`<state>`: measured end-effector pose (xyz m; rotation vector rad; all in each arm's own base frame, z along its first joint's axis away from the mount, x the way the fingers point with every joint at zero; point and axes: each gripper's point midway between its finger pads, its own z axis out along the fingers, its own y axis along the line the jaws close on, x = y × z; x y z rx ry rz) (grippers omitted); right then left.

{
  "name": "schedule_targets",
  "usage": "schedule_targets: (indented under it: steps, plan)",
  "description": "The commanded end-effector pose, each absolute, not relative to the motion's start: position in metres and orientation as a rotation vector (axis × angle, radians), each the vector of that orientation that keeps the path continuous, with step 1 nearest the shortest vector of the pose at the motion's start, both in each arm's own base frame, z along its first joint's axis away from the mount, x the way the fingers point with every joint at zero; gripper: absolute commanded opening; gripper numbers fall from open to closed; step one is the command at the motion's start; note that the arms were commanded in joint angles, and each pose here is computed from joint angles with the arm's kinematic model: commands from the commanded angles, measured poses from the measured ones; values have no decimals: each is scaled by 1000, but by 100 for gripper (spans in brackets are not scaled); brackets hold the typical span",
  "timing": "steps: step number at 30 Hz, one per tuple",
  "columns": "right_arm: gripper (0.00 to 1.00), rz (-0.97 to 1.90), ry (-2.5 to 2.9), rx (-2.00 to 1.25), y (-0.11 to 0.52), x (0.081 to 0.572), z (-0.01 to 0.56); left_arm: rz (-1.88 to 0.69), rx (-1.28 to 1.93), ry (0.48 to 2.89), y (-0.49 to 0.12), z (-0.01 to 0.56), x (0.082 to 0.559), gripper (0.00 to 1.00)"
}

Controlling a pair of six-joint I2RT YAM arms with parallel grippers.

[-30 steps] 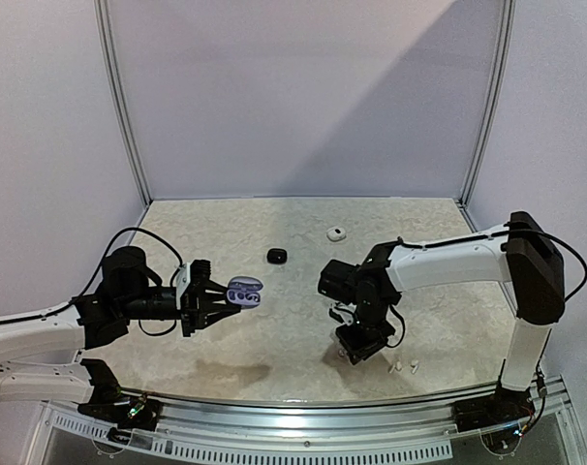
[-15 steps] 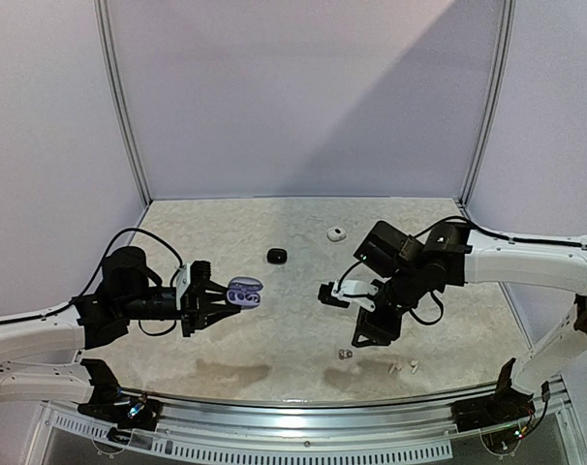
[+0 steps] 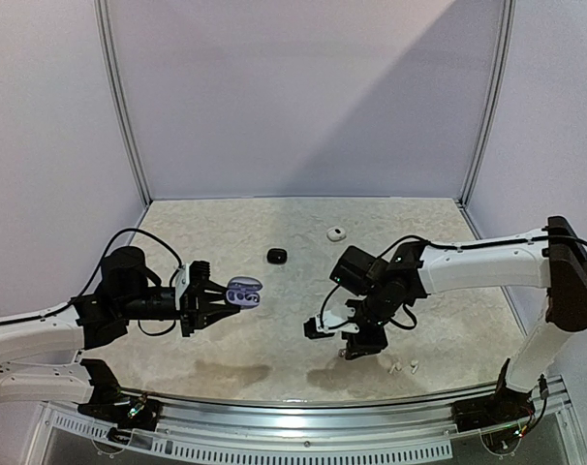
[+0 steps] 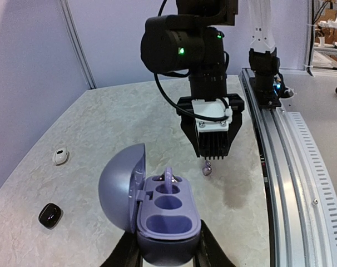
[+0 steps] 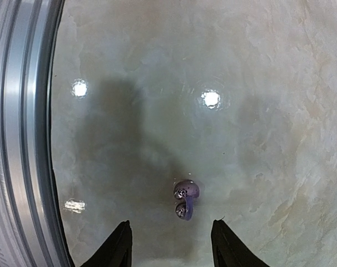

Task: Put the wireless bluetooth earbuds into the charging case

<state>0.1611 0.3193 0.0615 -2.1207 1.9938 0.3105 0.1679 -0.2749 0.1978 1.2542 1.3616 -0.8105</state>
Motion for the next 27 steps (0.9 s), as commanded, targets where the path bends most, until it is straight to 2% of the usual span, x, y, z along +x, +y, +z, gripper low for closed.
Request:
schedule_targets:
  steps: [1,5,12,16,24,27]
  plan:
    - [47,287,1951,-2189,325,163,41,-814,1270,1354,-276,196,165,0]
    - [40,256,1956,-2217,324,166,28,-807,1268,1360,-275,195,165,0]
    - [36,231,1959,-2195,325,171,26,-808,1267,1361,-275,194,166,0]
    - [31,224,1970,-2183,326,173,25,-808,1267,1359,-275,194,165,0]
    - [3,228,1982,-2200,323,170,25,-809,1267,1363,-274,193,165,0]
    - [0,224,1989,-2201,322,171,27,-808,1266,1362,-274,194,165,0]
